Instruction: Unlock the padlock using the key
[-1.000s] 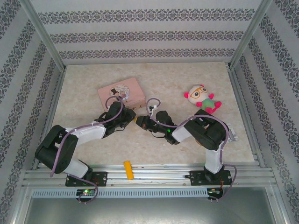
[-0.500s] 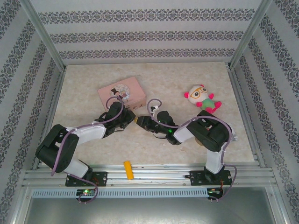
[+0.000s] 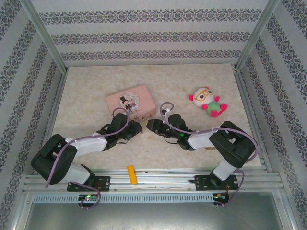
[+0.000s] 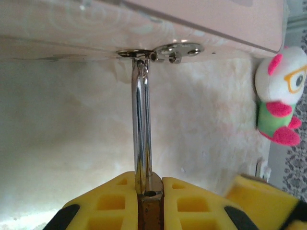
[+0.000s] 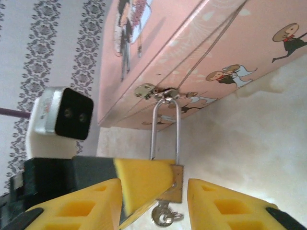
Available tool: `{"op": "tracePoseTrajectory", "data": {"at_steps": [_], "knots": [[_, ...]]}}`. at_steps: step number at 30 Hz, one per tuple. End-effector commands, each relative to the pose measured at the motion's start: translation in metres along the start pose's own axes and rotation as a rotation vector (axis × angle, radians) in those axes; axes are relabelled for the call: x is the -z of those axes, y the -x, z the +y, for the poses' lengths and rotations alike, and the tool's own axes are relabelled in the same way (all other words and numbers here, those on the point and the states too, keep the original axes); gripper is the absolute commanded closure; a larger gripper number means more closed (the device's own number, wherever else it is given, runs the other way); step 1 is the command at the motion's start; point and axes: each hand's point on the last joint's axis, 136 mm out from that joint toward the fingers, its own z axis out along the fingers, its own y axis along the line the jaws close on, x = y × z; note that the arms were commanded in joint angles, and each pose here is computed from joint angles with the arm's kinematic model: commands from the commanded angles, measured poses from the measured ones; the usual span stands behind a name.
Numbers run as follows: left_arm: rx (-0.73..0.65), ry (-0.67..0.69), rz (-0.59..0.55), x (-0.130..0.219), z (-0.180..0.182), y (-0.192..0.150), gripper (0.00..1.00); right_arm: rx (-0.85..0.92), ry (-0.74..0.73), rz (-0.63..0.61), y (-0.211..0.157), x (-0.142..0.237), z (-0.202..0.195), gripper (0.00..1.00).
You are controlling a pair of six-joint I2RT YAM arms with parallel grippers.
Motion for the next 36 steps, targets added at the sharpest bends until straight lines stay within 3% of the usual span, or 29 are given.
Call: {"op": "tracePoseTrajectory", "data": {"at_steps": [1,7,11,16,22,26,28,36], "knots": [[-0.052,-0.082,0.067,0.0,-0.011,-0.02,0.89,0.007,-0.018,0.032,-0.005,-0.006,-0.007,0.59],[-0.043,-0.026,0.085,-0.004,0.014,-0.028,0.8,0.01,-0.033,0.05,-0.008,-0.017,-0.015,0.55],[-0.034,-0.011,0.091,-0.006,0.021,-0.031,0.64,0.024,-0.036,0.063,-0.009,-0.024,-0.019,0.55],[-0.03,-0.007,0.087,-0.004,0.021,-0.03,0.58,0.044,-0.041,0.067,-0.009,-0.029,-0.024,0.55],[-0.062,0.009,0.029,0.017,0.012,-0.019,0.41,0.069,-0.055,0.075,-0.011,-0.03,-0.026,0.56],[-0.112,0.042,-0.047,0.041,0.001,-0.003,0.21,0.097,-0.105,0.079,-0.012,-0.025,-0.035,0.56],[-0.144,0.075,-0.095,0.055,-0.002,0.008,0.02,0.122,-0.159,0.088,-0.014,-0.022,-0.041,0.56],[-0.258,0.247,-0.253,0.096,-0.006,0.056,0.01,0.351,-0.476,0.147,-0.02,-0.011,-0.05,0.55]]}}
